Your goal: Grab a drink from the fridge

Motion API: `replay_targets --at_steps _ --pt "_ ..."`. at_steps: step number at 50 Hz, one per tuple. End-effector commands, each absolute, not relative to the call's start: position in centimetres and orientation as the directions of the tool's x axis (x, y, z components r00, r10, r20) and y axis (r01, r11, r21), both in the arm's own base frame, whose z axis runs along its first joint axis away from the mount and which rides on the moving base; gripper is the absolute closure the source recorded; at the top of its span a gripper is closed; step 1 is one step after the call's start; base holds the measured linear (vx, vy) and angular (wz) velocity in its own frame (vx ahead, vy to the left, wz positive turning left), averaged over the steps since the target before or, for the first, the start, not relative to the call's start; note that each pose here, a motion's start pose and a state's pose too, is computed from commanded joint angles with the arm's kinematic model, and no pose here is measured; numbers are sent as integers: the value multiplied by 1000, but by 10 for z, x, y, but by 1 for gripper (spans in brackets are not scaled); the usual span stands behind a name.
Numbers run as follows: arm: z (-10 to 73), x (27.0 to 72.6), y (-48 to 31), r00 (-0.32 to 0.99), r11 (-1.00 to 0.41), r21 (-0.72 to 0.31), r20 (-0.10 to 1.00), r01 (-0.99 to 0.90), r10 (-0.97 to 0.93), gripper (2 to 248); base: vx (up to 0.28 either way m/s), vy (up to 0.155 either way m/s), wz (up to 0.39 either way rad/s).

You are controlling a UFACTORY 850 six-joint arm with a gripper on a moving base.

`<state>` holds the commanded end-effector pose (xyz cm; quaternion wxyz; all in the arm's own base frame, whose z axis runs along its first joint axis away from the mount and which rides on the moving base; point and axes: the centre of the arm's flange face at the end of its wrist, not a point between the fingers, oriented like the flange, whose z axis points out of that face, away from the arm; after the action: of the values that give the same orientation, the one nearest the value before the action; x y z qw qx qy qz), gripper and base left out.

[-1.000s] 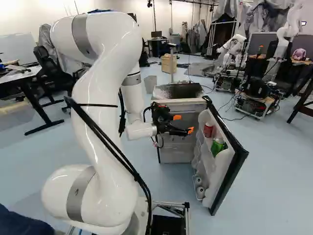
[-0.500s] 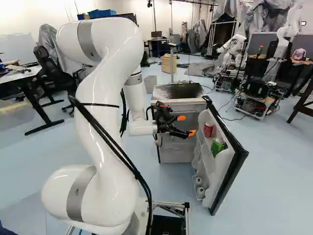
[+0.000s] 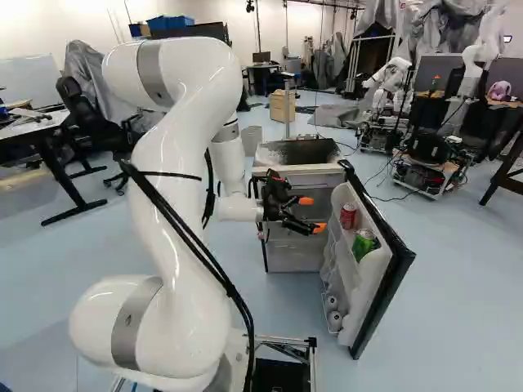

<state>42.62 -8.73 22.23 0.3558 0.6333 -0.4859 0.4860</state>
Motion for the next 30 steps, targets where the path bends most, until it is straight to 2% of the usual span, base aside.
replay_targets --at_steps 30 --pt "231 451 -87 9 -253 -88 934 -963 -358 3 0 0 0"
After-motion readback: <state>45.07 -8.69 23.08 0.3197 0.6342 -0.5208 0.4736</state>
